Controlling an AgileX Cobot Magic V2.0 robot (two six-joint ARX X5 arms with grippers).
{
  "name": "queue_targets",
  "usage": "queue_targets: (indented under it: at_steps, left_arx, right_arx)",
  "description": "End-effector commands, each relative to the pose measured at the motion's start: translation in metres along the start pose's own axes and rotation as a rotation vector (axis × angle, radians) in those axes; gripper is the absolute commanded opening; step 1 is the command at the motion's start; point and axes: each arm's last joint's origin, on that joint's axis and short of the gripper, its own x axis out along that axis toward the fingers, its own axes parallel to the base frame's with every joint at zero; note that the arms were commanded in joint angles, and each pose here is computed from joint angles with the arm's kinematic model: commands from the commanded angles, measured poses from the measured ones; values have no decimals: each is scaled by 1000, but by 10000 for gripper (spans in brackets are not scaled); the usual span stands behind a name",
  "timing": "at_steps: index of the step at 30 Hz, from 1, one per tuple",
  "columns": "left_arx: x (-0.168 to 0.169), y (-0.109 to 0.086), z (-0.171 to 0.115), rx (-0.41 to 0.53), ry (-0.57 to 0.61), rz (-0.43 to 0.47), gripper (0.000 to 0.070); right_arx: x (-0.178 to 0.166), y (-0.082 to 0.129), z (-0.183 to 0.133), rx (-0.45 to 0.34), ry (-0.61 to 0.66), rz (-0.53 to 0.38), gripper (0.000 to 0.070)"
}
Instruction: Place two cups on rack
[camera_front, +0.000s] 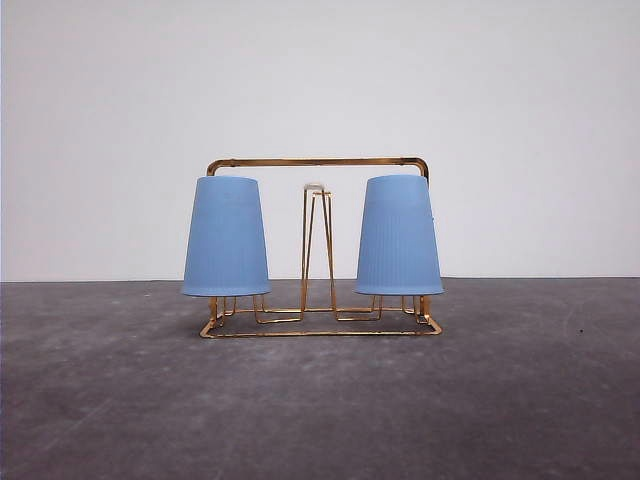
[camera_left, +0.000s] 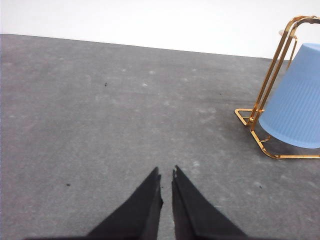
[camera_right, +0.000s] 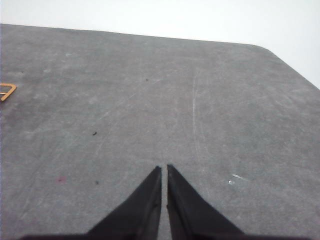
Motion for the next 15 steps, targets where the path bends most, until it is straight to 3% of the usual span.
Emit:
queue_targets:
  at_steps: [1, 15]
  left_arx:
    - [1, 1, -6, -1, 20, 4, 22]
    - [1, 1, -5, -1, 20, 4, 22]
  right_arx:
    - [0, 0, -1, -6, 5, -2, 17]
    - [-2, -4, 2, 6, -37, -43, 17]
